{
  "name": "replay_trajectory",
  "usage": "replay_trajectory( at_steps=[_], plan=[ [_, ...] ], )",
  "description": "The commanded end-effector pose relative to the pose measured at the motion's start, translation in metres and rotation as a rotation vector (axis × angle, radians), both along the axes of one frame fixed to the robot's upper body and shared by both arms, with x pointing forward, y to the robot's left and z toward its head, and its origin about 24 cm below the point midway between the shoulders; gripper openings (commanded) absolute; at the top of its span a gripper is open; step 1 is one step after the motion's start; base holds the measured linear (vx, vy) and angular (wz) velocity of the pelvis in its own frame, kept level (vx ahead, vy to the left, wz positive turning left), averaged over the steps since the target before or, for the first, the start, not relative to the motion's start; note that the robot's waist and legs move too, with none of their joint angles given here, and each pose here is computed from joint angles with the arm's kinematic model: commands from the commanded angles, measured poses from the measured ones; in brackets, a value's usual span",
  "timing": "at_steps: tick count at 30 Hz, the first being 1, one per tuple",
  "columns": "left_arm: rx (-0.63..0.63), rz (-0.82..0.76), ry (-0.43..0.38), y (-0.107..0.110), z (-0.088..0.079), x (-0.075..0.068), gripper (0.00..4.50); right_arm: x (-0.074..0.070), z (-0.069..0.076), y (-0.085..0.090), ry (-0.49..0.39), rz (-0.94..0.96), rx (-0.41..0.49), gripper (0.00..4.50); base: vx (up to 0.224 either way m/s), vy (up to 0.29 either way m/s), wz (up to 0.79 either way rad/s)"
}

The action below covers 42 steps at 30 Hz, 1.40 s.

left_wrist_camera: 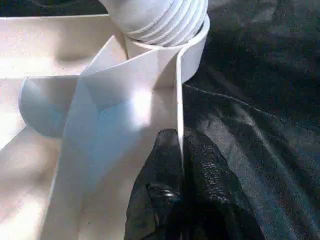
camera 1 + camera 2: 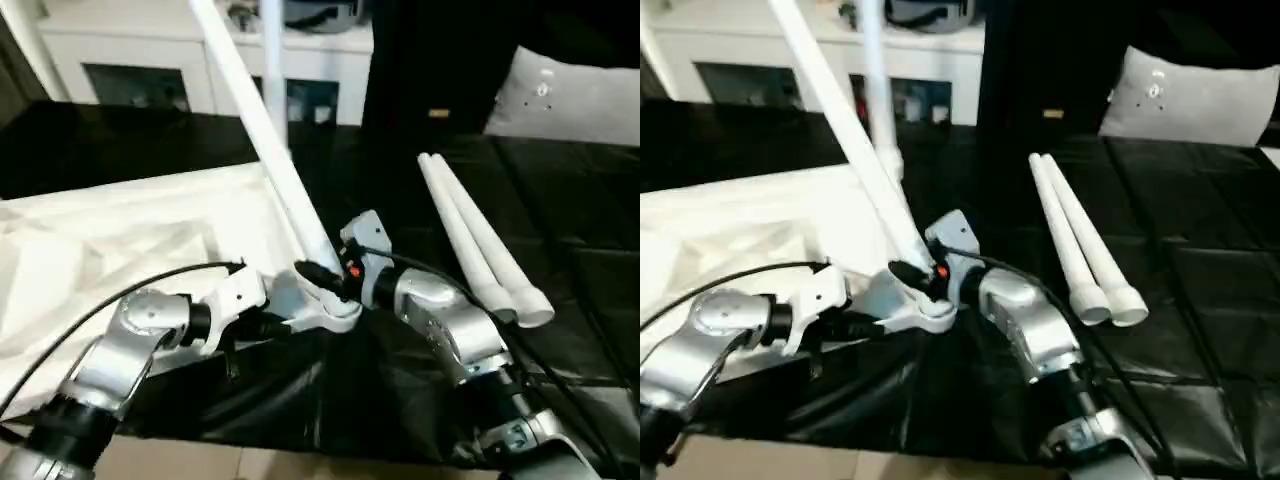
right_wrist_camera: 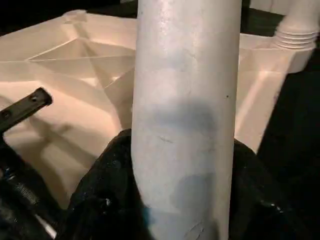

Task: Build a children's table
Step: Insert table leg to table base

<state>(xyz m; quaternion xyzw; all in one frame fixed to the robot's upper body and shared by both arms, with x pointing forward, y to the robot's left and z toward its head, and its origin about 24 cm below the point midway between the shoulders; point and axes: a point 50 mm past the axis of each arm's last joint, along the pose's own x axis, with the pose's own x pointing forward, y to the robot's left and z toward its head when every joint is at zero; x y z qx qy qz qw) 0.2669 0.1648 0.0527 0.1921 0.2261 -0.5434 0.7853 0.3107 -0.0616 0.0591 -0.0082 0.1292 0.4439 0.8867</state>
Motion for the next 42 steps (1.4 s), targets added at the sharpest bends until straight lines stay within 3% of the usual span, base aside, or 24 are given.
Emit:
replay_trajectory(
  at_steps=[1,3,10,14,15,17,20,21,23,24,28,29,31,34,35,38,39,40,42],
  plan=[
    [0.010,0.001,-0.016,-0.001,0.007,0.000,0.00,-0.002,-0.036,-0.028,0.125,-0.134,-0.115,1.90,0.000,0.000,0.00],
    [0.014,0.011,-0.020,-0.002,0.007,0.000,0.00,-0.002,-0.034,-0.028,0.116,-0.138,-0.104,1.90,0.000,0.000,0.00],
    [0.114,-0.033,-0.201,-0.003,0.007,0.015,0.00,0.001,-0.005,-0.035,-0.011,-0.172,0.127,1.90,0.000,0.000,0.00],
    [0.097,0.002,-0.236,-0.002,0.011,0.023,0.00,0.001,0.007,-0.041,-0.069,-0.181,0.207,1.90,0.000,0.000,0.00],
    [0.049,0.018,-0.232,-0.003,0.016,0.026,0.43,0.001,0.014,-0.045,-0.095,-0.190,0.243,1.90,0.000,0.000,0.00],
    [-0.077,0.016,-0.230,-0.007,0.032,0.029,0.54,0.001,0.025,-0.051,-0.144,-0.196,0.295,1.90,0.000,0.000,0.00],
    [-0.158,0.007,-0.239,-0.011,0.044,0.030,0.89,0.001,0.031,-0.053,-0.171,-0.194,0.320,1.90,0.000,0.000,0.00],
    [-0.255,0.010,-0.263,-0.017,0.061,0.035,0.98,0.002,0.037,-0.051,-0.191,-0.174,0.330,1.90,0.000,0.000,0.00],
    [-0.301,0.018,-0.279,-0.021,0.069,0.038,1.06,0.002,0.039,-0.048,-0.200,-0.162,0.332,1.90,0.000,0.000,0.00],
    [-0.326,0.033,-0.289,-0.024,0.075,0.042,1.33,0.002,0.041,-0.047,-0.205,-0.152,0.333,1.90,0.000,0.000,0.00],
    [-0.328,0.218,-0.367,-0.032,0.090,0.067,1.41,0.001,0.044,-0.039,-0.214,-0.111,0.324,1.90,0.000,0.000,0.00],
    [-0.350,0.378,-0.456,-0.040,0.107,0.087,1.41,0.001,0.044,-0.034,-0.217,-0.091,0.298,1.90,0.000,0.000,0.00],
    [-0.402,0.449,-0.487,-0.049,0.120,0.094,1.44,0.002,0.042,-0.031,-0.216,-0.095,0.269,1.90,0.000,0.000,0.00],
    [-0.483,0.375,-0.448,-0.065,0.131,0.089,1.75,0.004,0.039,-0.031,-0.216,-0.111,0.237,1.90,0.000,0.000,0.00],
    [-0.529,0.263,-0.426,-0.079,0.140,0.079,1.76,0.005,0.037,-0.032,-0.215,-0.120,0.220,1.90,0.000,0.000,0.00],
    [-0.560,0.146,-0.425,-0.093,0.147,0.067,2.08,0.006,0.036,-0.033,-0.212,-0.134,0.209,1.90,0.000,0.000,0.00],
    [-0.581,0.026,-0.419,-0.106,0.149,0.052,2.17,0.008,0.035,-0.035,-0.215,-0.159,0.192,1.90,0.000,0.000,0.00],
    [-0.581,0.026,-0.419,-0.106,0.149,0.052,2.19,0.008,0.035,-0.035,-0.215,-0.159,0.192,1.90,0.000,0.000,0.00],
    [-0.585,-0.055,-0.398,-0.119,0.147,0.038,2.35,0.011,0.033,-0.039,-0.214,-0.193,0.174,1.90,0.000,0.000,0.00]
  ],
)
